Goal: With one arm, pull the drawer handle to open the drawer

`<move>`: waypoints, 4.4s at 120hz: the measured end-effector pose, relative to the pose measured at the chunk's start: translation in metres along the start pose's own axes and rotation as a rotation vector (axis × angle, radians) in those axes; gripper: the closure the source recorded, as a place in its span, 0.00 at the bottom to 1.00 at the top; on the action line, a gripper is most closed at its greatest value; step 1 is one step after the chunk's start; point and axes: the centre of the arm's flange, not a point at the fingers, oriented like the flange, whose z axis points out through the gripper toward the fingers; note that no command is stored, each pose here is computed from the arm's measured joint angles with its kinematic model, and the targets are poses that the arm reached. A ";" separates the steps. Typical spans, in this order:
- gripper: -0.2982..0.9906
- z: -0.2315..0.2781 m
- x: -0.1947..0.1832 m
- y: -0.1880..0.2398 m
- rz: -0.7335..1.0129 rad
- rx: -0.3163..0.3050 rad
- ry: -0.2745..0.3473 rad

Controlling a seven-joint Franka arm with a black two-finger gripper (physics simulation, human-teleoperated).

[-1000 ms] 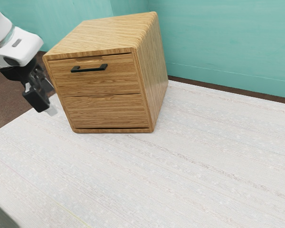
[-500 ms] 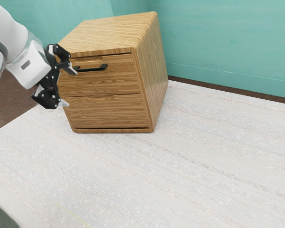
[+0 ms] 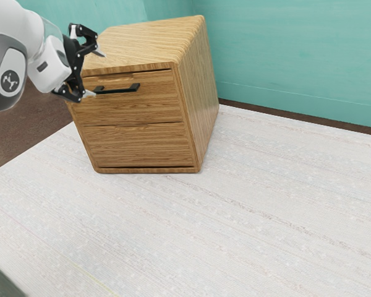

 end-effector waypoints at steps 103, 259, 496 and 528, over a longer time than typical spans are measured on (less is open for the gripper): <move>0.34 0.031 0.000 -0.029 0.027 0.071 0.013; 0.20 0.120 -0.021 -0.010 -0.035 -0.050 0.011; 0.36 0.131 -0.031 0.012 -0.047 -0.105 -0.005; 0.38 0.118 -0.028 0.024 -0.043 -0.112 -0.002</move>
